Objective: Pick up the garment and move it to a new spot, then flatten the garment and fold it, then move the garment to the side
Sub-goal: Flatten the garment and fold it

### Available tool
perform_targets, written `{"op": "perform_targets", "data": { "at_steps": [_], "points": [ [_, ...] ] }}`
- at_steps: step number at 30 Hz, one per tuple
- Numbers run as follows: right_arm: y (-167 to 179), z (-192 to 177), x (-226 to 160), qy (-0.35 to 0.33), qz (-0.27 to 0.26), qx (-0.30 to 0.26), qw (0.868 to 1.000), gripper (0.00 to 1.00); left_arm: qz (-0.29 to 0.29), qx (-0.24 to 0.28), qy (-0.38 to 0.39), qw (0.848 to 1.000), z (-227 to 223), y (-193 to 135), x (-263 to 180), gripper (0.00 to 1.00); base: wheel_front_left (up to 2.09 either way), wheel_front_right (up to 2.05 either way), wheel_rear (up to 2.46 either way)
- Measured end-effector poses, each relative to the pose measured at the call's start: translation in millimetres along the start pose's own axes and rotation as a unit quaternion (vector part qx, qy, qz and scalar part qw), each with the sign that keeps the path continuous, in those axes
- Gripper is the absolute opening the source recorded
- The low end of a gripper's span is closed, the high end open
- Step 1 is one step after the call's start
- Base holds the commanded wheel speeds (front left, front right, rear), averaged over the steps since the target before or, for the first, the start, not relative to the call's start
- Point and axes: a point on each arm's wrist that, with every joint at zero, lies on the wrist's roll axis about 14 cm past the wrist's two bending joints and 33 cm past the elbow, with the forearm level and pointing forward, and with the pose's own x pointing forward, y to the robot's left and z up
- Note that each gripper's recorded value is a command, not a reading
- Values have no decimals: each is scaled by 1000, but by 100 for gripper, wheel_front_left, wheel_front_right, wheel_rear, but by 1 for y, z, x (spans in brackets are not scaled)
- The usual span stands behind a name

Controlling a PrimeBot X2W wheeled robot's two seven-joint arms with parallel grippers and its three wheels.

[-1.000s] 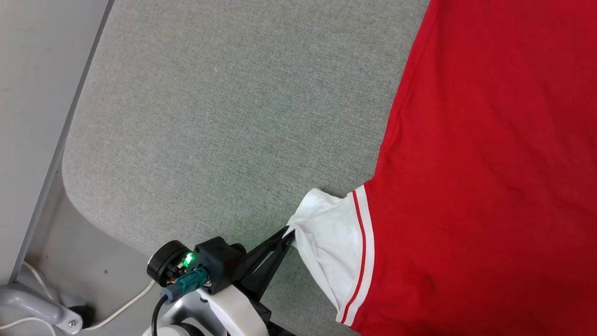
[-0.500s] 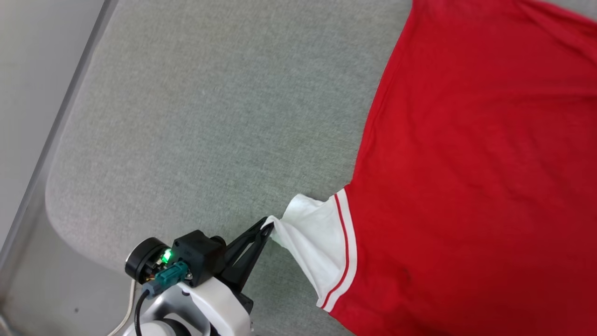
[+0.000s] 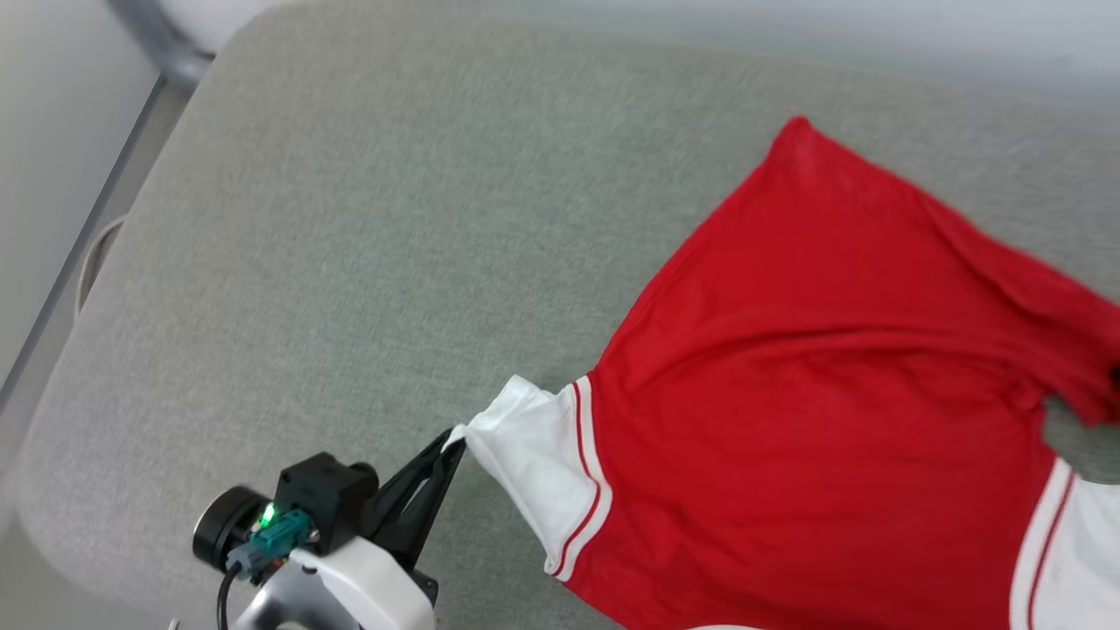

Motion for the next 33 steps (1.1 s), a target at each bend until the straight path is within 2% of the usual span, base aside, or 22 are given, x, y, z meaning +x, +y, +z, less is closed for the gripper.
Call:
{"op": "perform_targets", "data": {
  "at_steps": [8,15,22,27,28,29,30,33],
  "points": [
    [-25,-63,-52,-33,-20,44,998,0,-8,-21,-34,999,12,-14,-14,0,0,0,0],
    [-31,-119,-86,-50,-31,78,995,0,-14,-37,-58,998,19,-24,-16,0,0,0,0],
    [-29,-164,-101,-50,-34,132,989,0,-22,-49,-69,996,21,-34,-13,0,0,0,0],
    [-29,-171,-101,-46,-34,139,989,0,-26,-54,-69,996,21,-37,-11,0,0,0,0],
    [-28,-171,-101,-45,-33,135,989,4,-27,-54,-69,996,21,-37,-11,0,0,0,0],
    [-27,-169,-101,-45,-32,128,990,72,-28,-53,-69,996,21,-37,-10,0,0,0,0],
    [-27,-167,-102,-45,-32,122,991,100,-27,-52,-69,996,22,-37,-9,0,0,0,0],
    [-25,-157,-104,-50,-27,103,993,100,-26,-50,-69,996,22,-35,-10,0,0,0,0]
  ]
}}
